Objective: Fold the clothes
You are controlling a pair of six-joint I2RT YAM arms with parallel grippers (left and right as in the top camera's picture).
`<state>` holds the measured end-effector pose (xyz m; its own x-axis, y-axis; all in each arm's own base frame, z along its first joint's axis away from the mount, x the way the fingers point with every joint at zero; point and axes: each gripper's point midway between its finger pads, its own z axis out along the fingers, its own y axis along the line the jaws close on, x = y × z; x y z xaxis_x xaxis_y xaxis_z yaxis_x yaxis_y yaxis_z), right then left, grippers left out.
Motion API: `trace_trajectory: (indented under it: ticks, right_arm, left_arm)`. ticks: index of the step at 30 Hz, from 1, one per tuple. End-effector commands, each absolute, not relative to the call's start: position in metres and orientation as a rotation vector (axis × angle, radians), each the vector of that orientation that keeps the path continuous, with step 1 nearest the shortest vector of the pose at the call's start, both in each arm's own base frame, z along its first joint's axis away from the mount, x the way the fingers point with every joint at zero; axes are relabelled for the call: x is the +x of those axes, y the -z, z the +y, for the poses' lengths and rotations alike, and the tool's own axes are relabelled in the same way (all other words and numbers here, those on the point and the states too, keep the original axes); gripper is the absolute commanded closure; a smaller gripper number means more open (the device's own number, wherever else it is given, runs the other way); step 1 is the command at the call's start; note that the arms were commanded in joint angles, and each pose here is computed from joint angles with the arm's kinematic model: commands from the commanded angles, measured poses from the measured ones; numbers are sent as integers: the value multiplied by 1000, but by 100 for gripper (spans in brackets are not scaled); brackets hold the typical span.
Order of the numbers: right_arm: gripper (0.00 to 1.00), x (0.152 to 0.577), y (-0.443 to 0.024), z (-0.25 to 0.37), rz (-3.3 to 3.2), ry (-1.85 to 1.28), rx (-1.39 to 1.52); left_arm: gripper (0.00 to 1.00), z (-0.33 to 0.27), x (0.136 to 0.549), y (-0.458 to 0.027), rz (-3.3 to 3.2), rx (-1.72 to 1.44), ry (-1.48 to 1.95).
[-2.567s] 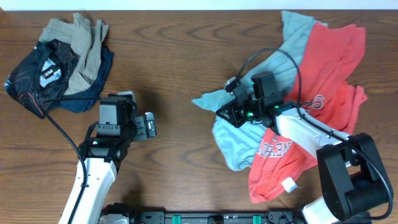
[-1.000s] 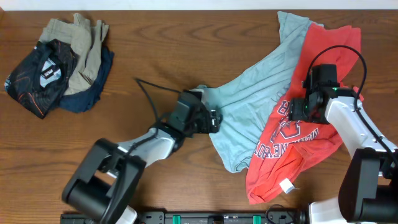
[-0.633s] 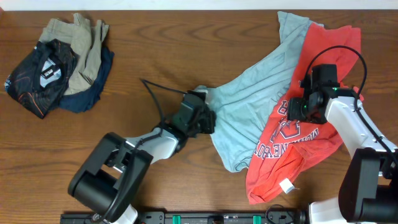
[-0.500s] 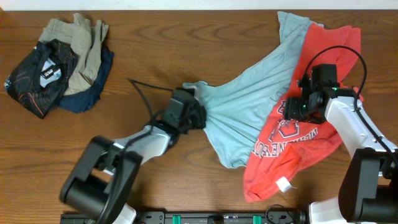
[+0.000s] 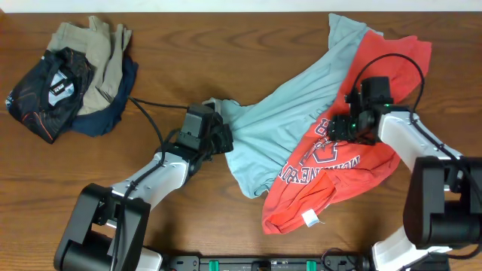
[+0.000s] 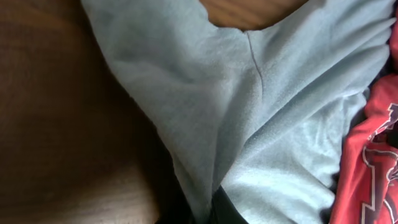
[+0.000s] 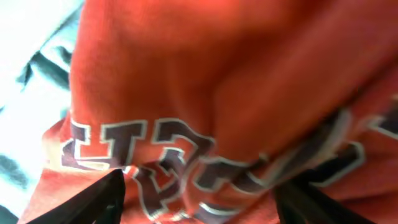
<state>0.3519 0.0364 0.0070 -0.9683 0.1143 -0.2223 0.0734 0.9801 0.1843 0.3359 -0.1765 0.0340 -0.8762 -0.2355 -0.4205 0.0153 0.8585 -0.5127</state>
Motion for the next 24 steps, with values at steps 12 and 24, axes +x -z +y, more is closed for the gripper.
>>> trace_trajectory:
  ticks: [12, 24]
  right_arm:
    - [99, 329, -15, -35, 2970, 394, 247]
    - [99, 289, -88, -207, 2801, 863, 788]
  left_arm:
    - [94, -144, 353, -34, 2508, -195, 513]
    - [94, -8, 407, -66, 2303, -602, 296]
